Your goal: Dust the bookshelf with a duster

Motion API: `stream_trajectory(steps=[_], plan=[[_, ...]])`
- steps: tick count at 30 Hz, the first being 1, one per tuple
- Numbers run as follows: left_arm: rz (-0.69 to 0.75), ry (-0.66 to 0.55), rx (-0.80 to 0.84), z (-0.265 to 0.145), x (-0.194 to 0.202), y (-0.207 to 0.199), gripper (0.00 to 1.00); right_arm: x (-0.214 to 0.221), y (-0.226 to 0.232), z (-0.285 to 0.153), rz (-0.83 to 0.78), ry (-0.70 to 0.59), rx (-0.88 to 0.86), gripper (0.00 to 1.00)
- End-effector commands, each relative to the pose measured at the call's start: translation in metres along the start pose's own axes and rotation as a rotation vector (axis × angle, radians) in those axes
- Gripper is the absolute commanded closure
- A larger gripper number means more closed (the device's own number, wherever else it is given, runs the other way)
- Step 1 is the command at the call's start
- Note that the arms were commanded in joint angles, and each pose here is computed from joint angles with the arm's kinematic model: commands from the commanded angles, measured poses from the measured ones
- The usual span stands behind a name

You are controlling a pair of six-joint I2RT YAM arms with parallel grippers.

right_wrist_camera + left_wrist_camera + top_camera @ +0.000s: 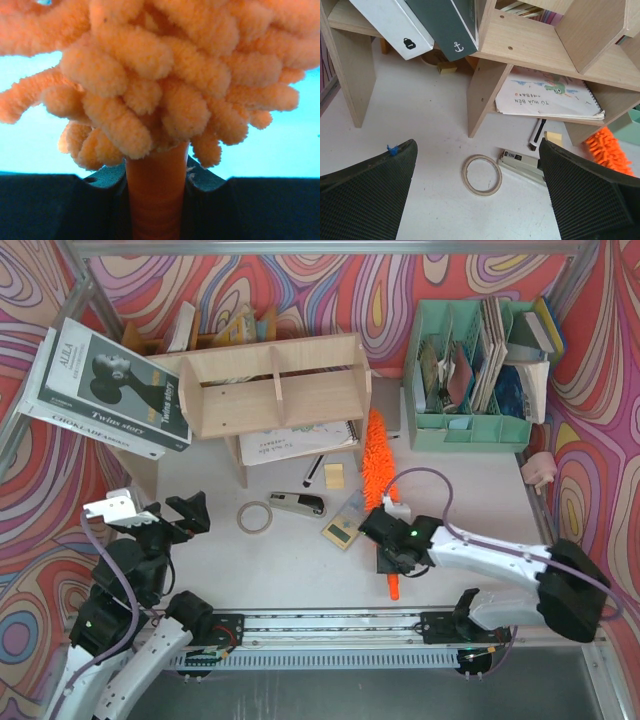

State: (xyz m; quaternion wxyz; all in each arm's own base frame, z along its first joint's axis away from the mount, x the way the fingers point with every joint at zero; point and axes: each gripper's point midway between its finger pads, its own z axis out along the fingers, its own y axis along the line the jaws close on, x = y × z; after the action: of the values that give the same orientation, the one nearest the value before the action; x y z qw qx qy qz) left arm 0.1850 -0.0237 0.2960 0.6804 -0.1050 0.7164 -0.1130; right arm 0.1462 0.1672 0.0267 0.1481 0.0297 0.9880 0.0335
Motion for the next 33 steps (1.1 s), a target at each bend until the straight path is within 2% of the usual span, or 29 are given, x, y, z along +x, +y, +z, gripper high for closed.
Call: stream_trajectory(steps=[1,5,17,23,33], plan=[[-0.009,-0.002,-0.035,0.001,0.002,0.006,0.02,-0.038,-0.004,-0.046,0.067,-0.206,-0.038,1.0],[-0.004,0.008,-0.061,0.001,0.003,0.01,0.02,-0.059,-0.004,-0.084,0.068,-0.346,-0.135,1.0],[0.004,0.017,-0.103,0.001,0.005,0.017,0.02,-0.096,0.008,-0.181,-0.016,-0.598,-0.366,1.0],[0.013,0.025,-0.116,0.003,0.006,0.018,0.02,-0.085,0.034,-0.196,-0.149,-0.594,-0.54,1.0],[0.023,0.032,-0.127,0.004,0.007,0.019,0.02,-0.069,0.063,-0.196,-0.306,-0.559,-0.642,1.0]])
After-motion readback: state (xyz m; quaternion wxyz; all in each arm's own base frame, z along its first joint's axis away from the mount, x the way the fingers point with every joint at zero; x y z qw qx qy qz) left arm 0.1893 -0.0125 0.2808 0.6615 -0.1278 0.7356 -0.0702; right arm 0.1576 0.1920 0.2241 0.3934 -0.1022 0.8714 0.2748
